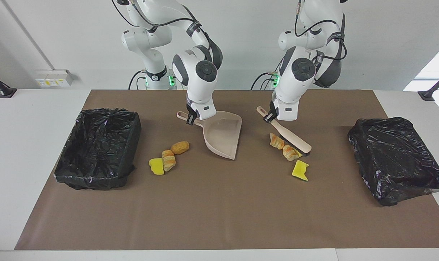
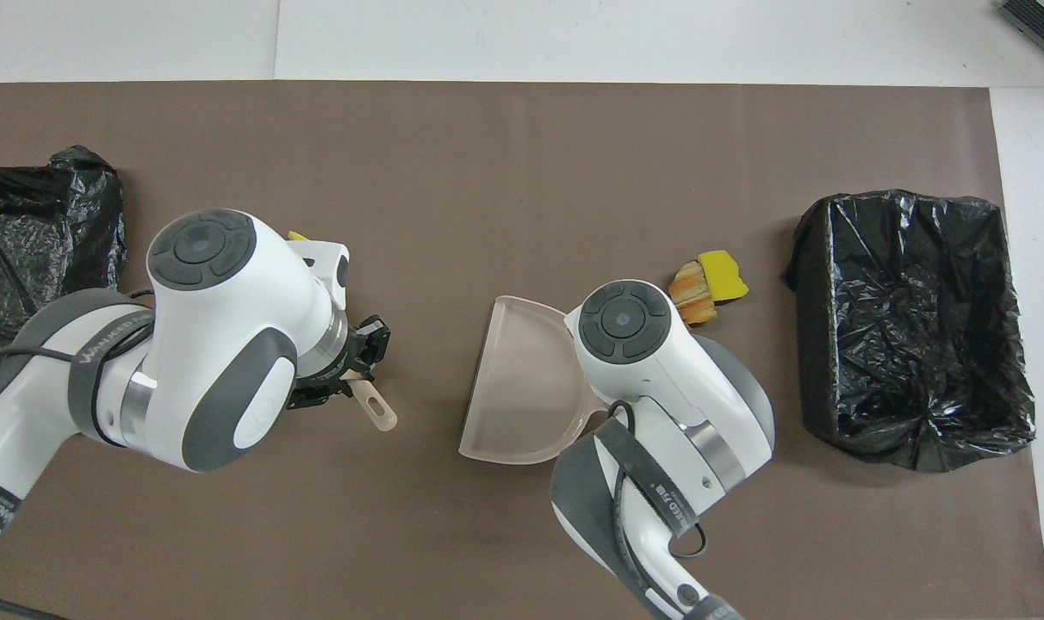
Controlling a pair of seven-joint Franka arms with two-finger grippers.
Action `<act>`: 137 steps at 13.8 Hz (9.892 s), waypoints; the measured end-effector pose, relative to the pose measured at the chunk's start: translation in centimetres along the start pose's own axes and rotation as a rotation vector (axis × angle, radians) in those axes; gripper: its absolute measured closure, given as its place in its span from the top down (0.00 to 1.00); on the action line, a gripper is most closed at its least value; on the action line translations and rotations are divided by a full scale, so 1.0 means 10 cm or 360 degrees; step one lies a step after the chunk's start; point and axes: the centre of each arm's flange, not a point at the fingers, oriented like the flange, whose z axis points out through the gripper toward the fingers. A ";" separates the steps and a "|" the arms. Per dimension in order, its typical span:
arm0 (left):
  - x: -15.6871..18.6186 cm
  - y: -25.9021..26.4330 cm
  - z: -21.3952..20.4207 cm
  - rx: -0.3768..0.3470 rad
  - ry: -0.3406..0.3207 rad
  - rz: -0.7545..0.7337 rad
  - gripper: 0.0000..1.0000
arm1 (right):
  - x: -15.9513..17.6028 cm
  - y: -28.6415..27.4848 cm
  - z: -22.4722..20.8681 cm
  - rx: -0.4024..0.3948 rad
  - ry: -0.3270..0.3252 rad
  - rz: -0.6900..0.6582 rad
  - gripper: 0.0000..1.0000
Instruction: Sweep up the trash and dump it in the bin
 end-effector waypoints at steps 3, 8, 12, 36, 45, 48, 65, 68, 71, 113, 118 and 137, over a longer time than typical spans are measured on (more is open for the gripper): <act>0.44 -0.28 -0.02 0.0022 0.0065 0.0347 0.26 | 0.03 -0.02 0.07 -0.0008 0.0012 0.0029 0.31; 1.21 -0.97 0.09 0.0007 0.0105 0.0989 0.26 | 0.04 -0.05 0.16 -0.0013 0.0023 0.0097 0.31; 1.26 -1.29 0.47 0.0045 0.0005 0.1342 0.26 | 0.04 -0.05 0.16 -0.0014 0.0024 0.0097 0.31; -1.78 0.46 0.83 -0.0109 -0.0003 0.1323 0.26 | 0.04 -0.07 0.16 -0.0018 0.0025 0.0107 0.31; -1.88 -0.15 0.45 0.0136 -0.0077 0.0433 0.26 | -0.01 -0.03 0.12 -0.0081 -0.0005 -0.0211 0.31; -1.97 -0.31 0.84 0.0248 -0.0105 0.0223 0.26 | -0.03 -0.10 0.11 -0.0090 -0.0014 -0.0299 0.31; -2.32 0.08 0.95 -0.0195 -0.0202 0.0985 0.26 | -0.15 -0.24 0.30 -0.0127 0.0008 -0.0324 0.31; -2.28 0.34 0.76 -0.0270 -0.0219 0.0992 0.26 | -0.15 -0.24 0.30 -0.0127 0.0008 -0.0324 0.31; -2.20 0.29 0.76 -0.0213 -0.0256 0.0915 0.26 | -0.15 -0.24 0.30 -0.0127 0.0008 -0.0324 0.31; -1.44 -0.34 -0.12 -0.0091 0.0180 0.1157 1.00 | -5.53 1.77 -0.19 -0.0272 -0.0640 -0.0105 0.31; -0.55 -0.62 -0.95 -0.0058 0.0433 0.1143 1.00 | -5.08 1.89 -0.30 -0.0315 -0.0824 -0.0304 0.31; 0.64 -1.61 -2.72 0.0012 0.0451 0.1133 1.00 | -4.87 1.22 -1.18 -0.0151 -0.0443 0.0067 0.31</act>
